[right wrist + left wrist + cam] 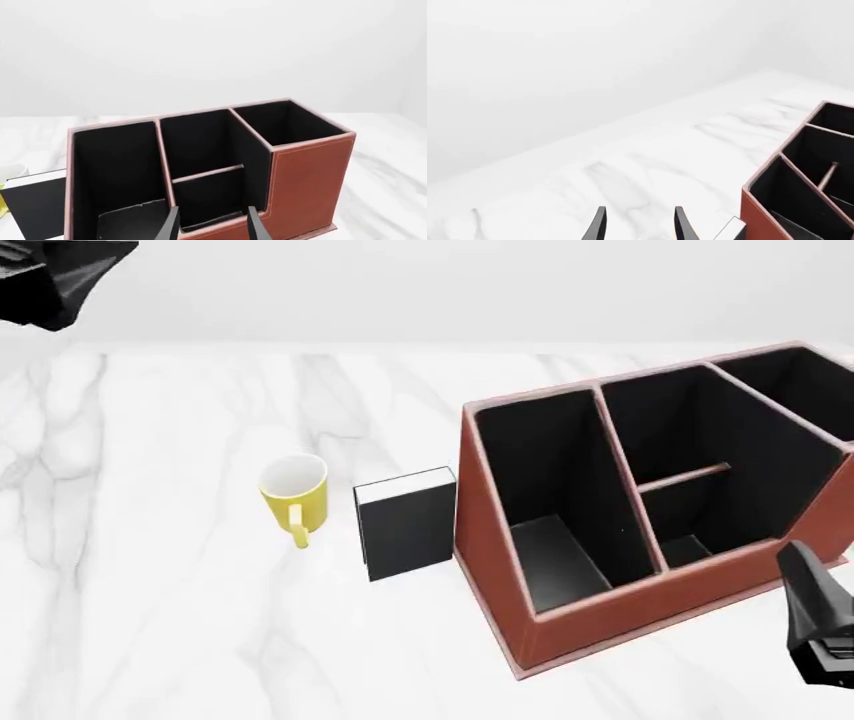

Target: Pick up the book and place it in the back compartment of the caddy.

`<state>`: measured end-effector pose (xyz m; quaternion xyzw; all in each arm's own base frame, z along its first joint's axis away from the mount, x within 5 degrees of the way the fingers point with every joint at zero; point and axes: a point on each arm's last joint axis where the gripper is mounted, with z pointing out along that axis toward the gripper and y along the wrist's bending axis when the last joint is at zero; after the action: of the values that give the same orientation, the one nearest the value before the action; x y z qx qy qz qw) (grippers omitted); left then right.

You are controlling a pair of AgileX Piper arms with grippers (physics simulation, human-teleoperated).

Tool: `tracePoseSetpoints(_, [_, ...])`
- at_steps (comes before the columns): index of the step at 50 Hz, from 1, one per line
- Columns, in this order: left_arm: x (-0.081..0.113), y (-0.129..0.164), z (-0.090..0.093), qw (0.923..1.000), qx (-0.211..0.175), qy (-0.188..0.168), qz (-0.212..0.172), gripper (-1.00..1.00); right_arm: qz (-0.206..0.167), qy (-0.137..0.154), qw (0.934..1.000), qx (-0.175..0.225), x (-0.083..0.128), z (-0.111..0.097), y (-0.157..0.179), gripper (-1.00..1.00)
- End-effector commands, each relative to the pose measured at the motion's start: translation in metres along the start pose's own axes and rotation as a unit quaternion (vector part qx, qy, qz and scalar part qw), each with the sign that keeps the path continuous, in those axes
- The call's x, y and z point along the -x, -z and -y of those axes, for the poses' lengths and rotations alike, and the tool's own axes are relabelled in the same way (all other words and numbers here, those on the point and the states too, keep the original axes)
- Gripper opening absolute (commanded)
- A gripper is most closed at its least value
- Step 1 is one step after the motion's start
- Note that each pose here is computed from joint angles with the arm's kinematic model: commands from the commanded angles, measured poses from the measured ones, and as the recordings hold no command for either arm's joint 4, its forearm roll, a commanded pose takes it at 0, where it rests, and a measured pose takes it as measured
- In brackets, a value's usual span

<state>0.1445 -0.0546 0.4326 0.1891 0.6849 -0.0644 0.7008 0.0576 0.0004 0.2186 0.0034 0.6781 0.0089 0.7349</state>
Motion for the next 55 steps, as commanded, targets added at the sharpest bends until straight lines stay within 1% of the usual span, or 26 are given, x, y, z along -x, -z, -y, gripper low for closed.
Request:
tracePoseSetpoints(1, [0.040,-0.067,0.015,0.9975,-0.056,-0.028,-0.033,1.00,-0.001,0.000,1.0000,0.001,-0.001,0.000,0.000,1.00])
tracePoseSetpoints(3, [0.040,-0.075,0.021,0.9956,-0.070,-0.048,-0.038,1.00,-0.001,0.000,1.0000,0.000,0.000,0.000,-0.001,1.00])
tracePoseSetpoints(4, [0.043,-0.079,0.022,0.9956,-0.073,-0.043,-0.040,1.00,-0.002,-0.001,1.0000,0.000,-0.001,0.000,-0.001,1.00])
tracePoseSetpoints(5, [0.046,-0.080,0.033,0.9935,-0.098,-0.038,-0.045,1.00,-0.002,-0.001,1.0000,0.000,-0.001,0.000,-0.001,1.00])
tracePoseSetpoints(6, [0.050,-0.076,0.046,0.9900,-0.127,-0.044,-0.043,1.00,-0.002,-0.001,1.0000,0.001,-0.001,0.000,-0.002,1.00])
tracePoseSetpoints(7, [0.050,-0.082,0.047,0.9892,-0.127,-0.057,-0.046,1.00,-0.002,0.000,1.0000,0.001,-0.001,0.000,-0.002,1.00])
tracePoseSetpoints(9, [0.045,-0.108,0.040,0.9905,-0.106,-0.057,-0.066,1.00,-0.002,0.000,1.0000,0.002,-0.001,0.000,-0.002,1.00])
tracePoseSetpoints(10, [0.046,-0.108,0.040,0.9905,-0.106,-0.057,-0.066,1.00,-0.002,0.000,1.0000,0.002,-0.001,0.000,-0.002,1.00])
tracePoseSetpoints(12, [0.042,-0.121,0.039,0.9897,-0.102,-0.068,-0.075,1.00,-0.002,0.000,1.0000,0.002,-0.004,0.000,-0.001,1.00])
tracePoseSetpoints(15, [0.043,-0.135,0.046,0.9882,-0.112,-0.072,-0.077,1.00,-0.004,-0.003,1.0000,-0.001,-0.002,0.000,-0.005,1.00])
tracePoseSetpoints(17, [0.042,-0.140,0.057,0.9850,-0.128,-0.080,-0.083,1.00,-0.005,-0.002,1.0000,-0.003,-0.002,0.000,-0.005,1.00])
tracePoseSetpoints(19, [0.043,-0.148,0.062,0.9841,-0.134,-0.079,-0.085,1.00,-0.005,-0.002,1.0000,-0.003,-0.002,0.000,-0.006,1.00])
tracePoseSetpoints(22, [0.041,-0.152,0.078,0.9774,-0.162,-0.092,-0.100,1.00,-0.005,0.000,1.0000,-0.003,-0.002,0.000,-0.005,1.00])
tracePoseSetpoints(24, [0.039,-0.161,0.081,0.9746,-0.166,-0.098,-0.114,1.00,-0.005,0.000,1.0000,-0.003,-0.002,0.000,-0.005,1.00])
tracePoseSetpoints(26, [0.040,-0.164,0.084,0.9732,-0.171,-0.097,-0.120,1.00,-0.006,0.000,1.0000,-0.004,-0.002,0.001,-0.006,1.00])
tracePoseSetpoints(27, [0.040,-0.166,0.089,0.9707,-0.178,-0.094,-0.131,1.00,-0.006,0.000,1.0000,-0.004,-0.002,0.001,-0.006,1.00])
tracePoseSetpoints(28, [0.040,-0.170,0.088,0.9695,-0.177,-0.104,-0.133,1.00,-0.006,0.000,1.0000,-0.004,-0.002,0.001,-0.006,1.00])
tracePoseSetpoints(29, [0.041,-0.172,0.089,0.9692,-0.178,-0.099,-0.138,1.00,-0.006,0.000,1.0000,-0.004,-0.002,0.001,-0.006,1.00])
tracePoseSetpoints(34, [0.030,-0.187,0.090,0.9641,-0.179,-0.110,-0.163,1.00,-0.006,0.000,1.0000,-0.003,-0.002,0.000,-0.006,1.00])
tracePoseSetpoints(37, [0.025,-0.186,0.097,0.9616,-0.187,-0.106,-0.170,1.00,-0.006,-0.001,1.0000,-0.001,-0.002,0.000,-0.006,1.00])
tracePoseSetpoints(39, [0.025,-0.186,0.097,0.9616,-0.187,-0.106,-0.170,1.00,-0.006,-0.001,1.0000,-0.001,-0.002,0.000,-0.006,1.00])
tracePoseSetpoints(42, [0.013,-0.182,0.114,0.9512,-0.212,-0.110,-0.195,1.00,-0.006,-0.001,1.0000,-0.001,-0.002,0.000,-0.006,1.00])
tracePoseSetpoints(44, [0.009,-0.186,0.112,0.9492,-0.211,-0.112,-0.205,1.00,-0.007,-0.002,1.0000,-0.001,-0.002,0.000,-0.006,1.00])
tracePoseSetpoints(49, [0.009,-0.186,0.113,0.9446,-0.215,-0.114,-0.220,1.00,-0.007,-0.002,1.0000,-0.001,-0.002,0.000,-0.007,1.00])
tracePoseSetpoints(50, [0.007,-0.188,0.111,0.9406,-0.215,-0.119,-0.234,1.00,-0.007,-0.001,1.0000,-0.001,-0.002,0.000,-0.006,1.00])
tracePoseSetpoints(55, [0.014,-0.188,0.105,0.9399,-0.211,-0.122,-0.239,1.00,-0.007,-0.001,1.0000,-0.001,-0.003,0.000,-0.006,1.00])
